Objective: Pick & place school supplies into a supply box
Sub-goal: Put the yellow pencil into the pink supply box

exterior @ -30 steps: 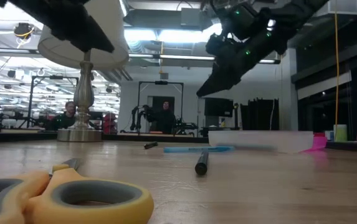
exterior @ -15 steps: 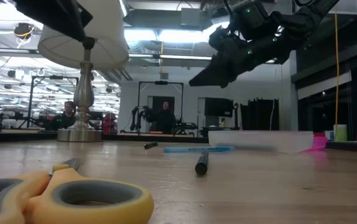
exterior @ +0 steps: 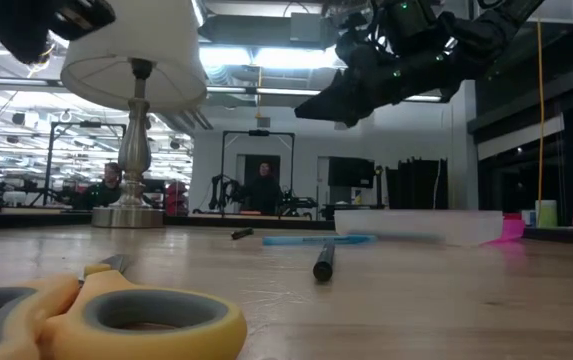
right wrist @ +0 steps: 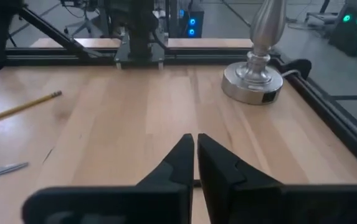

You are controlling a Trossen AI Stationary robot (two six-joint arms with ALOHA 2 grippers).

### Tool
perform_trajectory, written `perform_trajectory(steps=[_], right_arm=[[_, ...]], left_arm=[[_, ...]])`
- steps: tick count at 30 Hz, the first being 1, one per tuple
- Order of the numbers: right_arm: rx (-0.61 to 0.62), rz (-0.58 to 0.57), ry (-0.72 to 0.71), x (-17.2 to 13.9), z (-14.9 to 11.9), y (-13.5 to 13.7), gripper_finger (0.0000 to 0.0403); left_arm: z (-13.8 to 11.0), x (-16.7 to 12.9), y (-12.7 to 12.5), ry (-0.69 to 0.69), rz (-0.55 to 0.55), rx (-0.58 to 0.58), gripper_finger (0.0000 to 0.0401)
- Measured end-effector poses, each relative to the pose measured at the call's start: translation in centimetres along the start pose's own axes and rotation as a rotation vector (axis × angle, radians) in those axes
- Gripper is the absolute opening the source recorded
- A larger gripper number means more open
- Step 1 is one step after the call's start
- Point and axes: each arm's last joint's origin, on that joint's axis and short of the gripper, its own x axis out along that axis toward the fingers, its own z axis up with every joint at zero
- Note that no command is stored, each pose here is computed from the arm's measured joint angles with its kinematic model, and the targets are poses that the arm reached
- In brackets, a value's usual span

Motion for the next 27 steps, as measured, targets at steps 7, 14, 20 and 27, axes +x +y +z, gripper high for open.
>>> perform_trajectory(steps=[7, 14, 20, 27], right_arm=[[0.054, 0.003, 0.036, 0.5, -0.8, 0.0, 0.0028], [0.050, 0.032, 0.073, 1.9, -2.5, 0.9, 0.0028], [0.030, 0.065, 0.007, 3.0, -2.8, 2.1, 0.0028], [0.047, 0.098, 0.002, 3.0, -2.7, 3.2, 0.0028]], left_arm=[[0.7, 0.2, -3.0, 0.083, -0.090, 0.092, 0.0003], [0.0, 0.4, -4.4, 0.117, -0.127, 0.189, 0.0003], [-0.1, 0.3, -4.5, 0.118, -0.127, 0.157, 0.0004], [0.1, 0.4, -4.2, 0.103, -0.099, 0.114, 0.0004]])
